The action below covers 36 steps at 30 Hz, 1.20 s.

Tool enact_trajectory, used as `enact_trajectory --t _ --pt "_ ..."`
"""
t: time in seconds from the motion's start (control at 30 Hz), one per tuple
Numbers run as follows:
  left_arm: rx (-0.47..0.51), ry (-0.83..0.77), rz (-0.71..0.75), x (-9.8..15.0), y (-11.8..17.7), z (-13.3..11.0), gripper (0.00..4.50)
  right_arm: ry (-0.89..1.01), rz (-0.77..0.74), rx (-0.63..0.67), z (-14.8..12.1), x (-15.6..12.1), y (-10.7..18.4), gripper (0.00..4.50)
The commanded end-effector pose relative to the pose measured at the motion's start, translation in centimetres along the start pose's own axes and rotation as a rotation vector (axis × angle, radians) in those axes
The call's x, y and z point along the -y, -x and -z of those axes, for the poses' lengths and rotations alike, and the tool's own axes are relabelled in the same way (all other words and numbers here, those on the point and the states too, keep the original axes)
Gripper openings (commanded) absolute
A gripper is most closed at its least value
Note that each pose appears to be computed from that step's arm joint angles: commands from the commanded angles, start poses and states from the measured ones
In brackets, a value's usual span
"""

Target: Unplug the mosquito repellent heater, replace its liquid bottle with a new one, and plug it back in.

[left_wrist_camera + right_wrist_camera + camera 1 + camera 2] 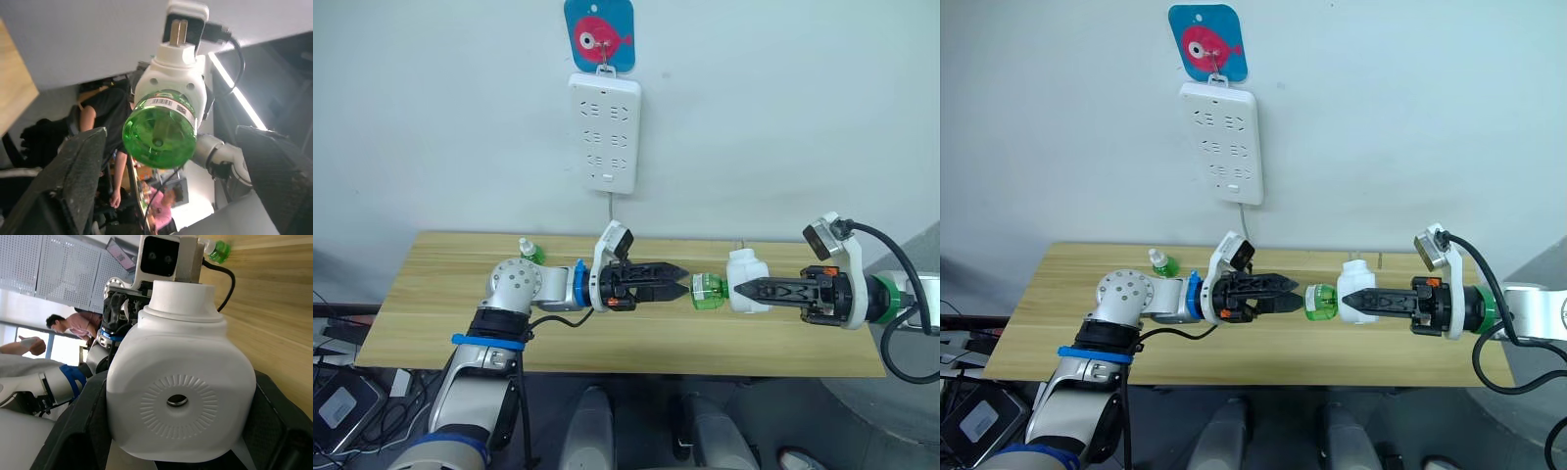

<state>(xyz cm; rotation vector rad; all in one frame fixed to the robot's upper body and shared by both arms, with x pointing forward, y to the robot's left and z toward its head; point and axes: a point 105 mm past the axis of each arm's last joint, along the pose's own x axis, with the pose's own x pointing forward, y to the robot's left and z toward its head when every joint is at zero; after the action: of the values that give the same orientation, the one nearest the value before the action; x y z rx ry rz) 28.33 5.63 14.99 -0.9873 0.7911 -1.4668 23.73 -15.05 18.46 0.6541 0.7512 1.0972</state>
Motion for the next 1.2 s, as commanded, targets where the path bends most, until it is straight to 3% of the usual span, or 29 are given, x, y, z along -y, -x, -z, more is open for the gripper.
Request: enact_trajectory --t 0.03,0.07,0.2,0.3,0.43,0.5,0.67,1.2 --pt "0.026 -0.223 -0.038 1.1 1.6 -1.6 4.48 0.000 -0.027 0.064 -1.2 -0.4 1.1 3.04" --pt "0.012 -0.343 -0.060 1.4 1.8 -1.8 4.48 -0.007 -0.024 0.074 -1.4 -0.3 1.3 3.04" --pt "-0.134 -1.120 -0.116 1.9 0.9 -1.7 4.48 -0.028 -0.028 0.111 -2.2 0.0 1.9 3.04" --pt "-0.118 -1.720 -0.121 2.3 -0.3 -2.1 4.48 -0.031 -0.041 0.110 -2.6 -0.1 1.9 3.04" --pt "-0.070 -2.207 -0.015 2.7 -1.5 -0.7 4.48 -0.017 -0.075 0.100 -2.9 -0.6 1.3 3.04" --pt "-0.012 -2.349 0.027 3.1 -2.1 -0.5 4.48 -0.013 -0.087 0.096 -2.9 -0.7 1.0 3.04" --pt "0.091 -2.522 0.089 3.7 -3.1 -0.5 4.48 0.003 -0.127 0.075 -2.9 -1.4 0.4 3.04" --pt "0.118 -2.599 0.133 3.1 -4.6 -0.8 4.48 0.033 -0.178 0.039 -2.3 -2.3 -0.6 3.04"
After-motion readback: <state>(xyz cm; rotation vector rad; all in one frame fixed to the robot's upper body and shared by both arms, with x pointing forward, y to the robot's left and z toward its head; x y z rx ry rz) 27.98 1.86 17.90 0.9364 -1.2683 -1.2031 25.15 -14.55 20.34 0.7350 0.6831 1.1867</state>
